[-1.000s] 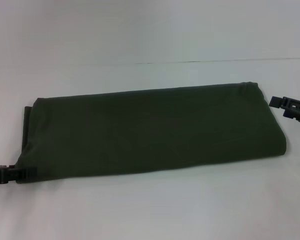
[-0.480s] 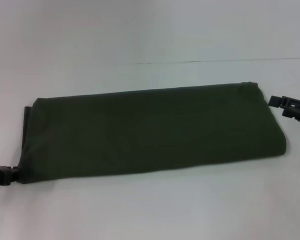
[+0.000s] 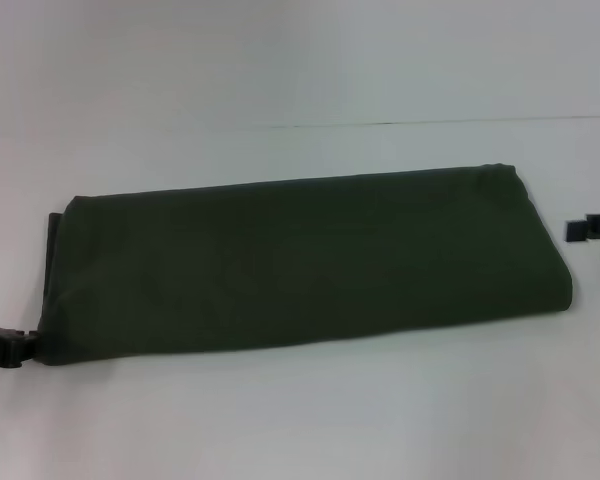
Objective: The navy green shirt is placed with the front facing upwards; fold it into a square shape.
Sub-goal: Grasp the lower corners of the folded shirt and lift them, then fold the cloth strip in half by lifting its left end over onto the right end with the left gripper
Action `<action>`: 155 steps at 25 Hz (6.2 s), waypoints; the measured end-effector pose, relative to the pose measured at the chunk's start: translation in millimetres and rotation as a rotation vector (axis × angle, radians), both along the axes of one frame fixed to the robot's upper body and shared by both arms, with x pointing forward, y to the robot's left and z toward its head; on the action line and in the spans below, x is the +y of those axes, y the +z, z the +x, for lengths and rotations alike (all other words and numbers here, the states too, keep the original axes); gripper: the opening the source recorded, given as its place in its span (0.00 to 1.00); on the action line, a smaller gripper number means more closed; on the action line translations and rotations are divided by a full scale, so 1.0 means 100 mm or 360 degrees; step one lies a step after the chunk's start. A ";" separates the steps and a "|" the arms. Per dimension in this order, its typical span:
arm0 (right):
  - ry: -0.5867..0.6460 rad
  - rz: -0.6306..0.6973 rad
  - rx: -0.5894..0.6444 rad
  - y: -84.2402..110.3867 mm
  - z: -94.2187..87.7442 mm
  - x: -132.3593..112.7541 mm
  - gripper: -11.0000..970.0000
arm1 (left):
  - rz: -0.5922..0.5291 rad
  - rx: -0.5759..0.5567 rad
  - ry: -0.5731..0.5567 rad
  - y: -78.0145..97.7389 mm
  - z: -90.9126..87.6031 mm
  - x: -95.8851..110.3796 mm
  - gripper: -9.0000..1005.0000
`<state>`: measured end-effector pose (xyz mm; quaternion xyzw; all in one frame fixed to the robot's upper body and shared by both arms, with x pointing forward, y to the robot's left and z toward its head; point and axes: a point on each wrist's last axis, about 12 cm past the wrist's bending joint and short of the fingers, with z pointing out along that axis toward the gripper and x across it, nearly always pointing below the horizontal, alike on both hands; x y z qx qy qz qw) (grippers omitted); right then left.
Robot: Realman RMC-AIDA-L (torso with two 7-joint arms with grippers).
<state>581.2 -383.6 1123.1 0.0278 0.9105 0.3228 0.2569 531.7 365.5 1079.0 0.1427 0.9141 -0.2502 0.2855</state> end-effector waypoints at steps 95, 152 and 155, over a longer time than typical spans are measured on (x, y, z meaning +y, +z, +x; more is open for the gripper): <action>0.0929 -0.0558 0.0587 -0.11 -0.16 0.54 0.09 | -0.0060 0.0482 -0.0087 0.47 -0.14 0.25 0.05; 0.1078 -0.0086 -0.1291 -0.47 -0.15 1.36 0.96 | -0.0498 0.0558 0.0149 0.30 0.28 -0.16 0.90; 0.1069 -0.0084 -0.1284 -0.48 -0.15 1.35 0.96 | -0.0483 0.0565 0.0148 0.28 0.28 -0.17 0.90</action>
